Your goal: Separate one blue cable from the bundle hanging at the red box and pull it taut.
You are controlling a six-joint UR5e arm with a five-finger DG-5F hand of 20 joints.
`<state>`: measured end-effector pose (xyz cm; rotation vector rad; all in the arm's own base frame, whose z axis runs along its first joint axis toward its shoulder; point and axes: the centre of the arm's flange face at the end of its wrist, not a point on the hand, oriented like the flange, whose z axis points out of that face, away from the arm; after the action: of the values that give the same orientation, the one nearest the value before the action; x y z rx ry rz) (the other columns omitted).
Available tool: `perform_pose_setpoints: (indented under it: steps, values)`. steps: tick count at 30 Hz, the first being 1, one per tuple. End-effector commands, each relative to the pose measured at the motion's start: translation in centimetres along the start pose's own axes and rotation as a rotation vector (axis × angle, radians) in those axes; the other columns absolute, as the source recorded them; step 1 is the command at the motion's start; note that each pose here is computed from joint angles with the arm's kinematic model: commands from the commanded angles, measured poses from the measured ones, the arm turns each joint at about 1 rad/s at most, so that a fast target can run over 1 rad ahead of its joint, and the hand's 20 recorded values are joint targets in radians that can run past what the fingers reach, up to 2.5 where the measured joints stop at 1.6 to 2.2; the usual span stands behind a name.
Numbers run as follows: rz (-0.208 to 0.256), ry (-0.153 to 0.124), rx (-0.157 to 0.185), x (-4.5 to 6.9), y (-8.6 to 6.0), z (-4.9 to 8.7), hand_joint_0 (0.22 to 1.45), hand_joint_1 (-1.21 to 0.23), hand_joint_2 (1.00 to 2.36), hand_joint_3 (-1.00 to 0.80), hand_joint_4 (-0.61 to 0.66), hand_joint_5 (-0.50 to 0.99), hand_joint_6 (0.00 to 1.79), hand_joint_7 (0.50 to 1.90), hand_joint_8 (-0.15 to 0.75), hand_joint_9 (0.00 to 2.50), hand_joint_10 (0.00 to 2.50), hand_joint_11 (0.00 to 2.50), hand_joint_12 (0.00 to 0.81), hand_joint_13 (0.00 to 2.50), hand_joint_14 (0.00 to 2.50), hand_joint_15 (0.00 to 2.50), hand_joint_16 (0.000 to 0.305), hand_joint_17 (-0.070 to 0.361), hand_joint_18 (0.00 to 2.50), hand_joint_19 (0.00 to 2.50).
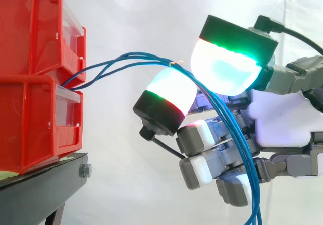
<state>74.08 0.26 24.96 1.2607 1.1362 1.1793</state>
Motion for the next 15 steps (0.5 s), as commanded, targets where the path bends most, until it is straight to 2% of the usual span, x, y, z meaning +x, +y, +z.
perform_pose_setpoints:
  steps: [1, 5, 7, 8, 9, 11, 15]
  values:
    - [0.000, 0.000, 0.002, -0.06, -0.03, -0.02, 0.66, -0.85, 1.00, -0.50, 0.16, -0.15, 0.86, 1.14, 0.390, 0.86, 0.02, 0.95, 0.416, 0.80, 0.02, 0.79, 0.048, 0.108, 0.96, 0.81]
    - [-0.001, -0.002, 0.003, -0.27, -0.04, -0.02, 0.55, -0.81, 1.00, -0.50, 0.07, -0.12, 0.84, 1.12, 0.387, 0.88, 0.03, 0.87, 0.420, 0.82, 0.02, 0.79, 0.049, 0.111, 0.98, 0.82]
    - [-0.001, -0.002, 0.005, -0.28, -0.06, -0.03, 0.55, -0.75, 1.00, -0.50, 0.04, -0.11, 0.83, 1.11, 0.380, 0.90, 0.02, 0.85, 0.419, 0.82, 0.02, 0.79, 0.049, 0.110, 0.98, 0.81]
    - [-0.001, -0.002, 0.003, -0.27, -0.04, -0.02, 0.62, -0.67, 1.00, -0.50, 0.01, -0.10, 0.81, 1.13, 0.369, 0.90, 0.02, 0.84, 0.407, 0.82, 0.02, 0.79, 0.047, 0.105, 0.97, 0.83]
    - [-0.001, -0.002, 0.005, -0.28, -0.06, -0.03, 0.63, -0.67, 1.00, -0.50, 0.00, -0.10, 0.81, 1.15, 0.372, 0.90, 0.02, 0.84, 0.406, 0.82, 0.02, 0.78, 0.047, 0.106, 0.97, 0.82]
    - [-0.001, -0.002, 0.005, -0.28, -0.06, -0.03, 0.62, -0.73, 1.02, -0.32, 0.05, -0.12, 0.82, 1.19, 0.374, 0.87, 0.02, 0.88, 0.413, 0.82, 0.02, 0.79, 0.048, 0.108, 0.97, 0.82]
    - [-0.001, -0.002, 0.006, -0.29, -0.13, -0.07, 0.62, -0.75, 1.03, -0.14, 0.09, -0.16, 0.86, 1.21, 0.387, 0.84, 0.03, 0.93, 0.422, 0.79, 0.02, 0.80, 0.049, 0.111, 0.97, 0.81]
